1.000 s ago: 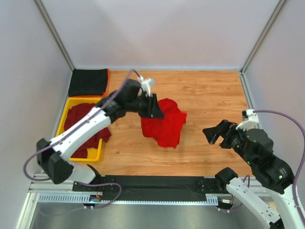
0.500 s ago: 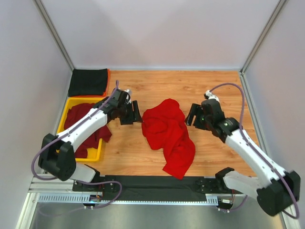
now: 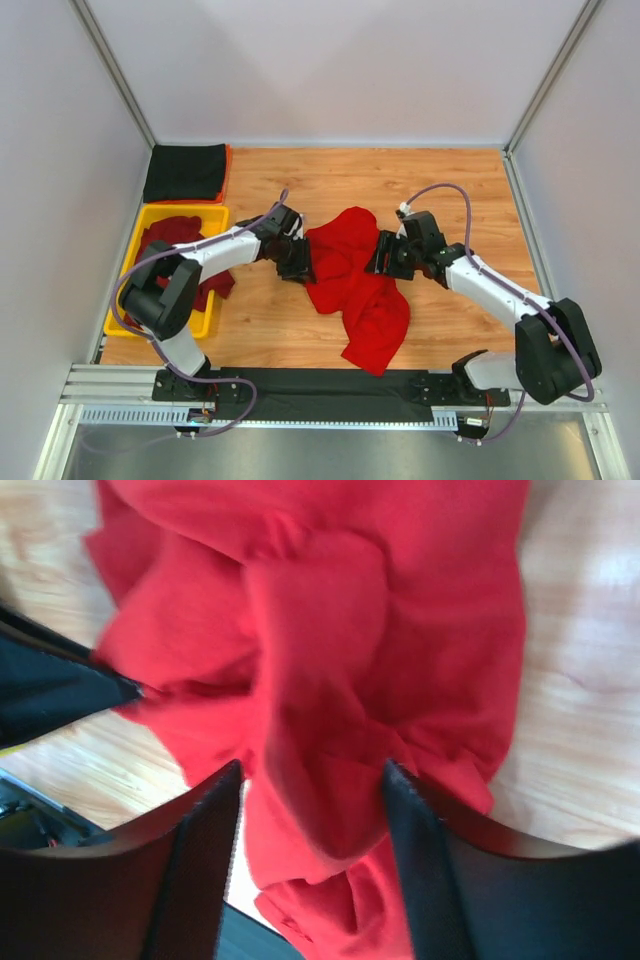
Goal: Fold and stack the t-shirts
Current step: Flatten the tshirt out
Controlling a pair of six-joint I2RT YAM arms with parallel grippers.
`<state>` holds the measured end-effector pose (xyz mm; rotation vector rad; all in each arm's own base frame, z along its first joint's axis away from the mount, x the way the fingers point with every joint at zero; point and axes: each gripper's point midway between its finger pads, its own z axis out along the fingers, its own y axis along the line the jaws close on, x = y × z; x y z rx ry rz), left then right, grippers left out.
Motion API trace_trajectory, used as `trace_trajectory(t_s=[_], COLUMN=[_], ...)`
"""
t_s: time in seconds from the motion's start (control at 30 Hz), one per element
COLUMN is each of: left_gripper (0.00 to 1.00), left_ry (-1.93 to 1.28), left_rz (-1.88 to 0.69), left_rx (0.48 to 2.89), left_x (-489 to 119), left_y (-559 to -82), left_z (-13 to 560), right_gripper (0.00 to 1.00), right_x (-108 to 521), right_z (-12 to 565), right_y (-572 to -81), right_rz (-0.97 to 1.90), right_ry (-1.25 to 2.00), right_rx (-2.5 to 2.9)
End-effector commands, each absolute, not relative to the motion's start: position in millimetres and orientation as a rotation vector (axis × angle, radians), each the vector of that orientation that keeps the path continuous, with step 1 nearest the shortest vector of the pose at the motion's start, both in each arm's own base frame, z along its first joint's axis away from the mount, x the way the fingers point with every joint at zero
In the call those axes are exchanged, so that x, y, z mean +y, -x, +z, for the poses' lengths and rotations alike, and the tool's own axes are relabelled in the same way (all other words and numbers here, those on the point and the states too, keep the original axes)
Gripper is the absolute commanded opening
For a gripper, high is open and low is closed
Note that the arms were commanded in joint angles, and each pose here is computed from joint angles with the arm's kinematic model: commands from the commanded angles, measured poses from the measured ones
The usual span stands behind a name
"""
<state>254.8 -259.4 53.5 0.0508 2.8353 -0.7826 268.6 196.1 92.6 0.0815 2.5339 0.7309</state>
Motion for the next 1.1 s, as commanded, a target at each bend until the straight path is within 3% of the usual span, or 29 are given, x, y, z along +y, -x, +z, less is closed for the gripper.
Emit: trace_trajectory(t_s=[0.0, 0.03, 0.1, 0.13, 0.17, 0.33, 0.47, 0.57, 0.8, 1.07], left_gripper=[0.25, 0.16, 0.0, 0.0, 0.0, 0.0, 0.0, 0.0, 0.0, 0.0], left_ry=[-0.079, -0.08, -0.09, -0.103, -0.088, -0.031, 0.021, 0.017, -0.033, -0.207], left_rz=[-0.867, -0.839, -0.738, -0.66, -0.574, -0.324, -0.356, -0.408, -0.463, -0.717], left_rx=[2.769, 2.798, 2.761, 2.794, 2.758, 2.558, 2.319, 2.265, 2.302, 2.502], left_x=[-277, -273, -267, -255, -244, -194, -172, -167, -169, -224], left_y=[-274, -271, -287, -283, -292, -309, -301, -287, -267, -247], left_z=[67, 68, 84, 87, 99, 197, 288, 319, 305, 204], right_gripper=[0.57, 0.45, 0.29, 0.1, 0.0, 0.0, 0.0, 0.0, 0.0, 0.0], right_x=[202, 199, 192, 185, 172, 113, 80, 68, 43, 19], right_z=[100, 100, 113, 117, 124, 232, 304, 329, 299, 237], right_y=[-286, -289, -305, -305, -313, -331, -324, -311, -288, -269], right_rz=[0.752, 0.727, 0.656, 0.605, 0.509, 0.137, 0.031, 0.017, -0.07, -0.192], right_ry=[-0.092, -0.096, -0.112, -0.128, -0.144, -0.237, -0.306, -0.31, -0.364, -0.463], right_rx=[2.454, 2.461, 2.432, 2.457, 2.443, 2.303, 2.166, 2.12, 2.162, 2.274])
